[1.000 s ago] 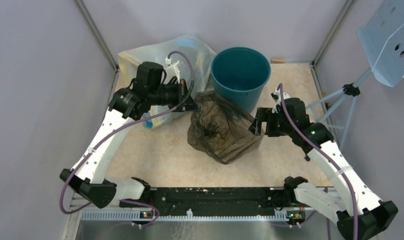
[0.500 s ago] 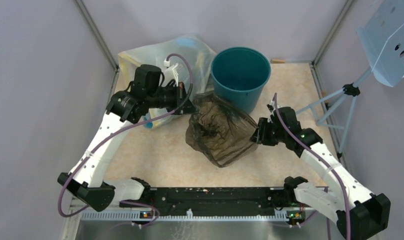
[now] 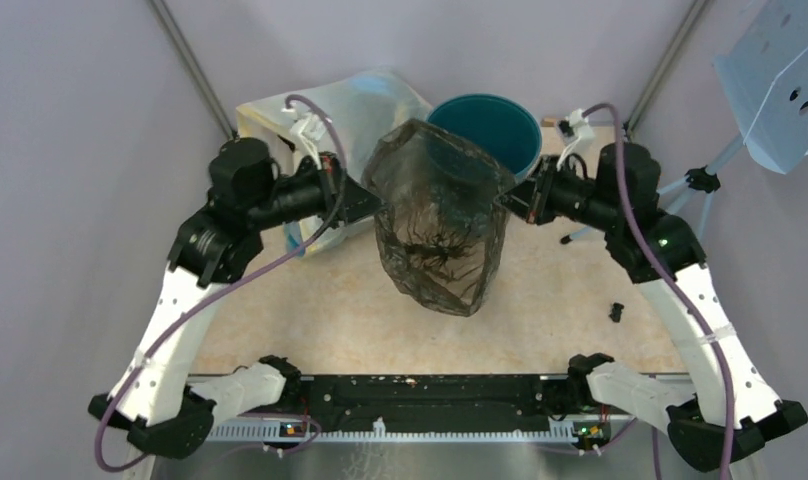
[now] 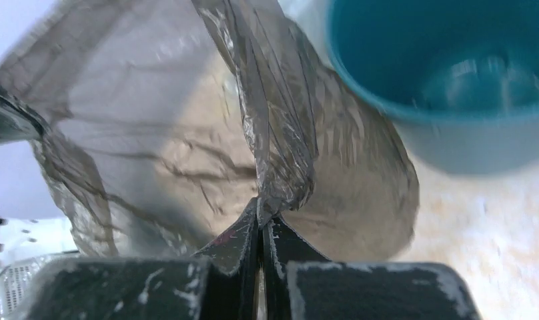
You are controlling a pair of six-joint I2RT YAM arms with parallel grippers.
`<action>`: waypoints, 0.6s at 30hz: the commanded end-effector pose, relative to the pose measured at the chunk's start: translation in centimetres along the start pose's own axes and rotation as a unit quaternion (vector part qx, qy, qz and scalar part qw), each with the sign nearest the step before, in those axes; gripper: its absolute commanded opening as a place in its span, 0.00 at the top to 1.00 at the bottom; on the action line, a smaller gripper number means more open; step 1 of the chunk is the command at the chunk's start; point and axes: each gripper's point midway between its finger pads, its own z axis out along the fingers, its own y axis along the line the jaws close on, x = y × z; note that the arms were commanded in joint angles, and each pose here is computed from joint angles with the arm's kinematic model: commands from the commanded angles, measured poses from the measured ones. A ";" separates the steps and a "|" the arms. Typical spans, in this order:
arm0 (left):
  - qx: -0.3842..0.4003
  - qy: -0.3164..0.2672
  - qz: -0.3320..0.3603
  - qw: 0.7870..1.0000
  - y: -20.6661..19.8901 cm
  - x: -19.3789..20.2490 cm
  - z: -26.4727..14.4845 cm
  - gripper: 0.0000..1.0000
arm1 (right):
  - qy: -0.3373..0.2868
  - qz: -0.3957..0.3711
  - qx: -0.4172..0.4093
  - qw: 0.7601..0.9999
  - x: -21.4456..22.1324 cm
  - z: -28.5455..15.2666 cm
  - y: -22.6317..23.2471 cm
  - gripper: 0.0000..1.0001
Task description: Put the trash bags into the trash bin
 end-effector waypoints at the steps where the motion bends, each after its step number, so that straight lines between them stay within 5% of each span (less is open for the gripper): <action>1: 0.106 -0.175 0.104 0.973 -8.2 -6.0 -6.0 1.00 | -0.065 -0.046 -0.097 0.992 -6.9 -2.5 6.5 1.00; 8: 0.101 -0.315 0.161 0.930 -10.7 -11.2 -9.6 1.00 | -0.167 -0.068 -0.103 0.978 -15.3 -4.9 10.3 1.00; 18: 0.045 -0.311 0.177 0.933 -7.7 -14.8 -5.4 1.00 | -0.249 -0.056 0.035 0.966 -22.8 -4.0 6.9 1.00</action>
